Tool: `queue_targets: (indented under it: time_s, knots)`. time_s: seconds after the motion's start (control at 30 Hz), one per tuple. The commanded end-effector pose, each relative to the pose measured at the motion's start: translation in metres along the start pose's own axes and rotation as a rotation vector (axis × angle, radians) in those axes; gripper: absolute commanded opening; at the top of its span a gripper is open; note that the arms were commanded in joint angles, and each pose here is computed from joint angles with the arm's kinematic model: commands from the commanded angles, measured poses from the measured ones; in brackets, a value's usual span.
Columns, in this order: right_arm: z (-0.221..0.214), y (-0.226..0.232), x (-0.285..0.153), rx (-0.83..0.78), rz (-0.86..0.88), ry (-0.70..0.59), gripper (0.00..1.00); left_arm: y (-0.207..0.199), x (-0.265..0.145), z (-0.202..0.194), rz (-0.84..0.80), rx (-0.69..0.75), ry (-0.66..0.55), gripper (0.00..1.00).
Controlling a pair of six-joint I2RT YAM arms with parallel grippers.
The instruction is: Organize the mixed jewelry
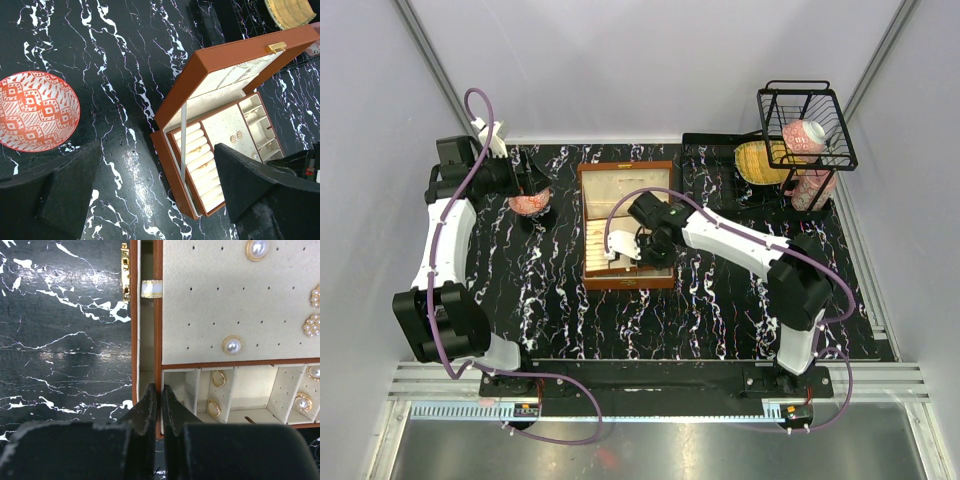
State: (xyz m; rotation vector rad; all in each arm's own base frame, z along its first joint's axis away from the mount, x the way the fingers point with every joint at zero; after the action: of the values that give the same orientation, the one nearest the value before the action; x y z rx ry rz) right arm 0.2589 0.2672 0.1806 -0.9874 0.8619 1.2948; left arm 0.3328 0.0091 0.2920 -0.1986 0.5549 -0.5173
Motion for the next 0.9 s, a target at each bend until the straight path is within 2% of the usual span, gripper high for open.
queue_targets:
  time_s: [0.0,0.87]
  knots:
    - [0.016,-0.005,-0.005,0.005,-0.034,-0.040,0.00,0.002,0.000,0.005,-0.031,0.031,-0.032,0.97]
    - [0.017,0.010,0.005,0.049,0.009,-0.016,0.00,0.005,0.004,-0.005,-0.060,0.032,-0.013,0.97]
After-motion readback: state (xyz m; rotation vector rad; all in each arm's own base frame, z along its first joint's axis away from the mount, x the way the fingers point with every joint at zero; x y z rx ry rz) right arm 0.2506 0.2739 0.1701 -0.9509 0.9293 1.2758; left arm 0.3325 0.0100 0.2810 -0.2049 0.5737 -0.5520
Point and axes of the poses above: each gripper's point midway between its finger pads, its own x axis out along the fingers, its own y axis along the line the jaws close on, z = x × y, the point moved 9 cm from there along -x, back along the fingers, and after that the axes turned 6 degrees about x, right-handed, at the moved point
